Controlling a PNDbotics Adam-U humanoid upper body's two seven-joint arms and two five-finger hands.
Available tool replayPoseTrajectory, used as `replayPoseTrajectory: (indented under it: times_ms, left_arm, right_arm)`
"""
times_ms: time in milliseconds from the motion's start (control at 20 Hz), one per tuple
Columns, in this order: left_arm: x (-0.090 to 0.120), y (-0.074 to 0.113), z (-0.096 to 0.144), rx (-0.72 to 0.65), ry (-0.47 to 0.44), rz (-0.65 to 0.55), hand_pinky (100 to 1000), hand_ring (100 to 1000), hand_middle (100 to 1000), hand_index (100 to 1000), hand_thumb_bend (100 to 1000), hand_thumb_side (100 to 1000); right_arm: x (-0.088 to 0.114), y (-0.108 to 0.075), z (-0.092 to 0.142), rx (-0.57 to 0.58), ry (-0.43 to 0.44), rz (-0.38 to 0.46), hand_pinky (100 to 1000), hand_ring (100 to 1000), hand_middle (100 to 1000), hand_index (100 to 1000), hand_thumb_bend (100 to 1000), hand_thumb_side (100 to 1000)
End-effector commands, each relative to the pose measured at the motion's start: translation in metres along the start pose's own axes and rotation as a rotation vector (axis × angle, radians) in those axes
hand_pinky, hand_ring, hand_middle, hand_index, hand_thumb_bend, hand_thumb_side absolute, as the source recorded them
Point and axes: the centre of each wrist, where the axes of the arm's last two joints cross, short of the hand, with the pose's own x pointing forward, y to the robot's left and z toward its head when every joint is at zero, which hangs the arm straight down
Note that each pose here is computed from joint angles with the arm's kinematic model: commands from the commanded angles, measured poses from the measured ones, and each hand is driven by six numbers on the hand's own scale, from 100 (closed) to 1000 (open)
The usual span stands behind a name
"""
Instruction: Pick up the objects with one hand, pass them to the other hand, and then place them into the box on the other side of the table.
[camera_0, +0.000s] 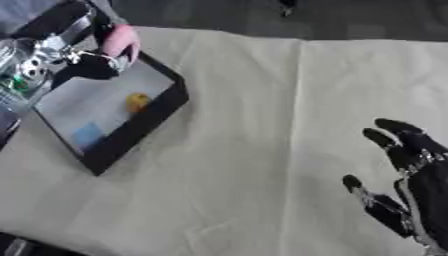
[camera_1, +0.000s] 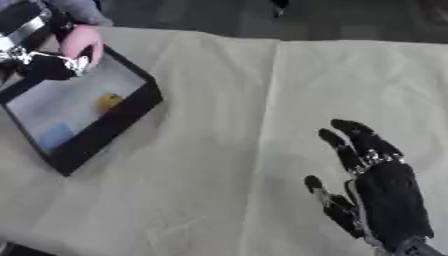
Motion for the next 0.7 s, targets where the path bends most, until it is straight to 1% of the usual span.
replayPoseTrajectory:
  times_ms: [50, 300, 500, 550, 600, 700]
  left_arm:
    - [-0.015, 0.005, -0.002, 0.023, 0.03, -0.055, 774, 570, 427, 428, 100, 156]
    - [-0.031, -0.005, -0.005, 0.02, 0.079, -0.09, 768, 574, 439, 452, 100, 152]
    - [-0.041, -0.01, -0.006, 0.034, 0.117, -0.103, 770, 580, 461, 488, 110, 151]
    - [-0.043, -0.011, -0.006, 0.037, 0.122, -0.104, 779, 590, 482, 520, 159, 145]
    - [-0.044, -0.012, -0.007, 0.04, 0.127, -0.106, 783, 593, 487, 529, 176, 154]
    - [-0.047, -0.012, -0.007, 0.048, 0.135, -0.108, 807, 630, 539, 611, 230, 163]
  right_arm:
    - [-0.001, -0.005, -0.004, -0.073, 0.029, 0.042, 501, 784, 769, 792, 693, 100]
    - [0.001, -0.004, -0.001, -0.071, 0.042, 0.048, 500, 779, 760, 786, 692, 100]
    - [0.003, -0.003, 0.002, -0.069, 0.051, 0.057, 502, 771, 754, 783, 692, 100]
    - [0.003, -0.003, 0.002, -0.07, 0.051, 0.06, 507, 771, 755, 783, 677, 100]
    - [0.003, -0.003, 0.002, -0.072, 0.052, 0.061, 508, 771, 755, 783, 687, 100]
    - [0.002, -0.003, 0.002, -0.077, 0.053, 0.062, 511, 771, 755, 784, 684, 100]
